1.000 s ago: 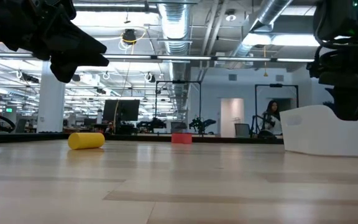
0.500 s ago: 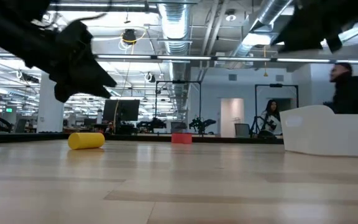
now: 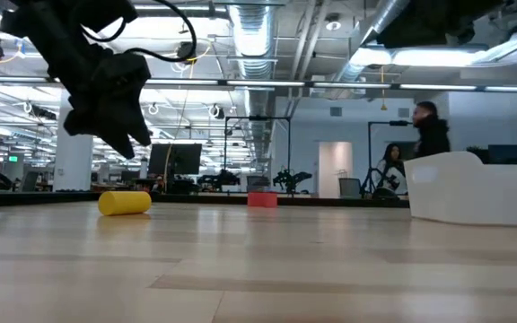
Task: Sort & place blocks by color
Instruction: Put the yellow block into the gray bin
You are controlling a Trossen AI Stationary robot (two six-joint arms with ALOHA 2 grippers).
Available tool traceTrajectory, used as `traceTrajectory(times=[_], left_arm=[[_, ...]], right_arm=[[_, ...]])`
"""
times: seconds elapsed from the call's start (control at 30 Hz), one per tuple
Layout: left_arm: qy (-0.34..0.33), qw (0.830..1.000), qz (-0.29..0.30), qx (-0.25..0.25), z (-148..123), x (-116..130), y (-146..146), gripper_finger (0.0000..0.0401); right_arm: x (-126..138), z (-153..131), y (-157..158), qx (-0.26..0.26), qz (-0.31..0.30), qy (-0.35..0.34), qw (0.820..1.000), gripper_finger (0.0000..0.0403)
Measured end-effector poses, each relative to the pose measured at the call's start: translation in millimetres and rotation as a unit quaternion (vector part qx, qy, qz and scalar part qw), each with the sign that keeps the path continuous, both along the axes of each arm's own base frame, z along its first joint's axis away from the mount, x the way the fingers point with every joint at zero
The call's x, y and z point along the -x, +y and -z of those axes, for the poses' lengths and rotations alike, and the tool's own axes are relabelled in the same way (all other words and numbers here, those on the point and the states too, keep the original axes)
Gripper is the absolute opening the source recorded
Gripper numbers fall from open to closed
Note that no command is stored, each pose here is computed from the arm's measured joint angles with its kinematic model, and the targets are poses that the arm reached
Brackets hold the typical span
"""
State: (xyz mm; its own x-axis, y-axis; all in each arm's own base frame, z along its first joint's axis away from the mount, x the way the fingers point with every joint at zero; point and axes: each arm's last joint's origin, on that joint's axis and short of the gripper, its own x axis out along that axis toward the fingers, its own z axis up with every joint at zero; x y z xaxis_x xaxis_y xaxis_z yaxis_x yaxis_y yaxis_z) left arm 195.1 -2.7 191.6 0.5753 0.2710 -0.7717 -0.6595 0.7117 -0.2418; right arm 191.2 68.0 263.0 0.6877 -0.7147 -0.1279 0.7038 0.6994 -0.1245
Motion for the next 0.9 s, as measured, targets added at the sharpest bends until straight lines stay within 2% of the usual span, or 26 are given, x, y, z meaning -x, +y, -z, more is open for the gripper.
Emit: traceTrajectory(times=[0.23,0.4,0.63,0.77,0.9], left_arm=[[0.031,0.999,-0.021,0.016,15,-7,-3,0.0276],[0.086,0.995,-0.006,0.040,36,-22,-6,0.0276],[0.174,0.984,-0.011,0.044,59,-49,-9,0.0275],[0.237,0.970,-0.015,0.054,67,-56,-10,0.0255],[0.239,0.969,-0.014,0.054,68,-60,-11,0.0212]], right_arm=[[-1,1,1,0.007,-0.002,0.008,1.000,0.0141],[-3,4,2,0.008,-0.007,0.015,1.000,0.0130],[-4,3,2,0.001,-0.020,0.013,1.000,0.0123],[-4,3,3,-0.002,-0.026,0.014,1.000,0.0123],[-4,3,2,-0.004,-0.025,0.011,1.000,0.0122]])
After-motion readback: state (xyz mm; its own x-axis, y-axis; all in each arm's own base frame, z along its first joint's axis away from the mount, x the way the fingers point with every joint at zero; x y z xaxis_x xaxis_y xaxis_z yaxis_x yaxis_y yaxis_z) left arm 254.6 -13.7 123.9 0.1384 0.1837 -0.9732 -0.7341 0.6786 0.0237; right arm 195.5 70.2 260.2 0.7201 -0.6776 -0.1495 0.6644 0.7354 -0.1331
